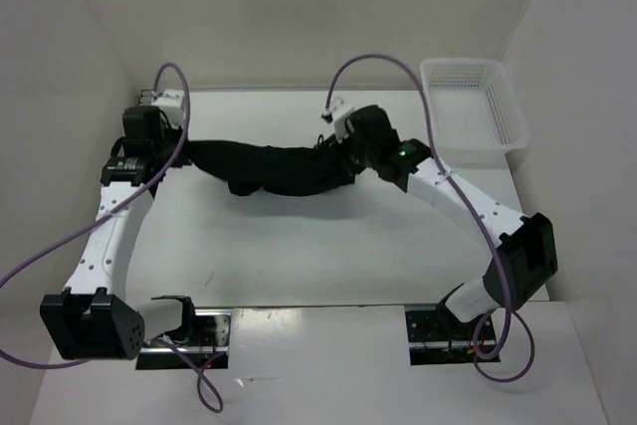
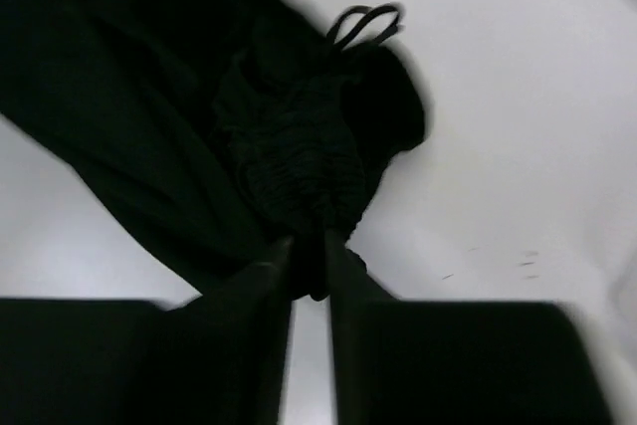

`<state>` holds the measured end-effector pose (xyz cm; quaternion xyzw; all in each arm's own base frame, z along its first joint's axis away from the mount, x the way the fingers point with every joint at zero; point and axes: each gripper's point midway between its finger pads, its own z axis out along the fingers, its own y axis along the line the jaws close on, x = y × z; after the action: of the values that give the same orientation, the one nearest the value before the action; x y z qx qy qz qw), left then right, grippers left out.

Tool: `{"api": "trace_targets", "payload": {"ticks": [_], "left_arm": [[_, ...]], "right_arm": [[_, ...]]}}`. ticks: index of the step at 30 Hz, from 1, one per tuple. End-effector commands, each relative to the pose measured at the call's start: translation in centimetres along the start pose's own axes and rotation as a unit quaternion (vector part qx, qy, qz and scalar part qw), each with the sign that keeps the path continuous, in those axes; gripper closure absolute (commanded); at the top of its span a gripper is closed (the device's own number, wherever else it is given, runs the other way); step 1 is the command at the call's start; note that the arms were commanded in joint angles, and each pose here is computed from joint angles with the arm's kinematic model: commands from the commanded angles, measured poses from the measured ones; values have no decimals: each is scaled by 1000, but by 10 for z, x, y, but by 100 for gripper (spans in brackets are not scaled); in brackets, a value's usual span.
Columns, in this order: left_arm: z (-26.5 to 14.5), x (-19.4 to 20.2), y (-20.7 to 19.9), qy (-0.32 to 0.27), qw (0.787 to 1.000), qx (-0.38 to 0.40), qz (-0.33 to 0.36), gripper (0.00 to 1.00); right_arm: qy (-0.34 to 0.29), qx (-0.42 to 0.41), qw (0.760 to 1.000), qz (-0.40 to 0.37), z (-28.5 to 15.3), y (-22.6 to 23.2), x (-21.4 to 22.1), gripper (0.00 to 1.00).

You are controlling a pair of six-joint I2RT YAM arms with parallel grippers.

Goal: Fold and stack the shorts
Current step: Move the shorts to the center of the board, then flatten the shorts out

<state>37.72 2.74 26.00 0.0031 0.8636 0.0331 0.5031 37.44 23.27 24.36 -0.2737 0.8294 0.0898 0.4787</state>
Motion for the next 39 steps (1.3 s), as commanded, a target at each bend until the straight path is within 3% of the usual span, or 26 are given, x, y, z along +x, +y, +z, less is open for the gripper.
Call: {"api": "trace_targets", "payload": {"ticks": [1,2,3,4,6,10,12,15,19,24,27,32,35,36,39], "left_arm": [[-33,84,-59,115,987,110,23,100],[-48,100,-71,130,982,137,29,90],[-68,143,-88,199,963,183,27,75],[-85,156,-100,216,952,212,32,50],[-113,192,-106,282,929,238,23,34],[-110,222,-85,308,933,181,40,33],[-83,220,-72,281,949,135,55,35],[-55,234,-56,303,947,84,68,36],[-49,231,-71,316,939,122,51,35],[-54,230,-100,322,924,203,22,27],[-53,244,-102,343,916,206,19,23],[-40,259,-94,342,922,180,30,19],[-36,267,-94,351,919,179,29,19],[-36,270,-96,358,915,183,27,21],[-34,268,-106,360,909,208,17,35]], "right_arm": [[80,-113,985,-107,5,42,78,69],[103,-163,974,-118,-2,57,103,63],[137,-184,964,-134,-8,65,126,53],[144,-192,957,-163,-15,62,137,46],[184,-187,948,-180,-21,56,170,35],[175,-170,957,-154,-23,45,164,34],[166,-178,966,-87,-12,41,153,34],[139,-204,968,-49,1,44,130,34],[137,-234,962,-28,12,57,129,42],[154,-262,952,-41,29,65,155,42],[173,-271,946,-48,40,70,171,42],[180,-277,942,-50,58,73,181,44],[184,-285,939,-55,63,81,184,57],[180,-284,940,-56,65,81,182,71],[181,-275,943,-55,71,79,182,95]]}}
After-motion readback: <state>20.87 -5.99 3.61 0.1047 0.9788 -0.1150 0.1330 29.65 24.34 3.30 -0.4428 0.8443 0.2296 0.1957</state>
